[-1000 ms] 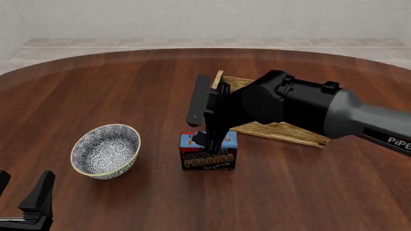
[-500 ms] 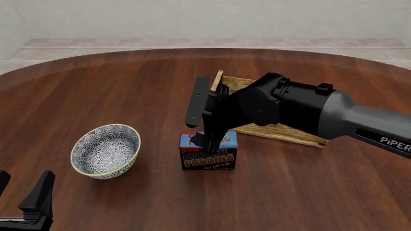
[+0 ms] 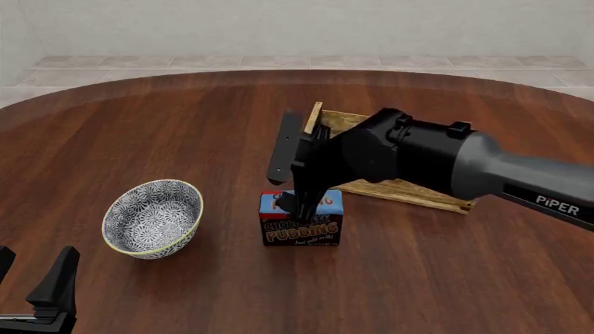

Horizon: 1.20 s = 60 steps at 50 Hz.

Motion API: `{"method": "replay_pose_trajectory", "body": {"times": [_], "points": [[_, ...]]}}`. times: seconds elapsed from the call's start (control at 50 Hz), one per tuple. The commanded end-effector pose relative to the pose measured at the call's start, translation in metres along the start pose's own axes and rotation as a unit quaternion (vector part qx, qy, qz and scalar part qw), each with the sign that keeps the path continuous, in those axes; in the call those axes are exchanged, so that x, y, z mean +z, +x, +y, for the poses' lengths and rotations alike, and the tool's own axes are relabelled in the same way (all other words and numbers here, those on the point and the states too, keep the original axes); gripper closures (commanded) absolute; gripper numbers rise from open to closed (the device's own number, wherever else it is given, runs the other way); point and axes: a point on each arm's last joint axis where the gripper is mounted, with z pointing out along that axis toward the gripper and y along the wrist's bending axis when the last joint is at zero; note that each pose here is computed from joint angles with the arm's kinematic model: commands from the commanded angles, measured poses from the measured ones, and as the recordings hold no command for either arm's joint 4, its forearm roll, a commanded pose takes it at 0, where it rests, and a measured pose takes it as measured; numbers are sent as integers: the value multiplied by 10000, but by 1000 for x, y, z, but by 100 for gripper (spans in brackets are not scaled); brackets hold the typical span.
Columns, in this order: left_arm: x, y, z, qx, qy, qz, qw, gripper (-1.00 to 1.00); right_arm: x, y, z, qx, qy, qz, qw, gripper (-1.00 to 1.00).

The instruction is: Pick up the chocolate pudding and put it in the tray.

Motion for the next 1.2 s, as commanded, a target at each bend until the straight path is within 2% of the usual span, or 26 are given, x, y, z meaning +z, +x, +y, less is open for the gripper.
{"method": "replay_pose_trajectory", "body": {"times": [0.02, 1.2], "points": [[0, 0, 0, 1, 0, -1, 10000, -100, 4, 2, -3, 50, 13, 26, 10000, -100], [0, 0, 0, 0, 0, 0, 10000, -100, 23, 5, 5, 253, -69, 77, 9996, -100]]}}
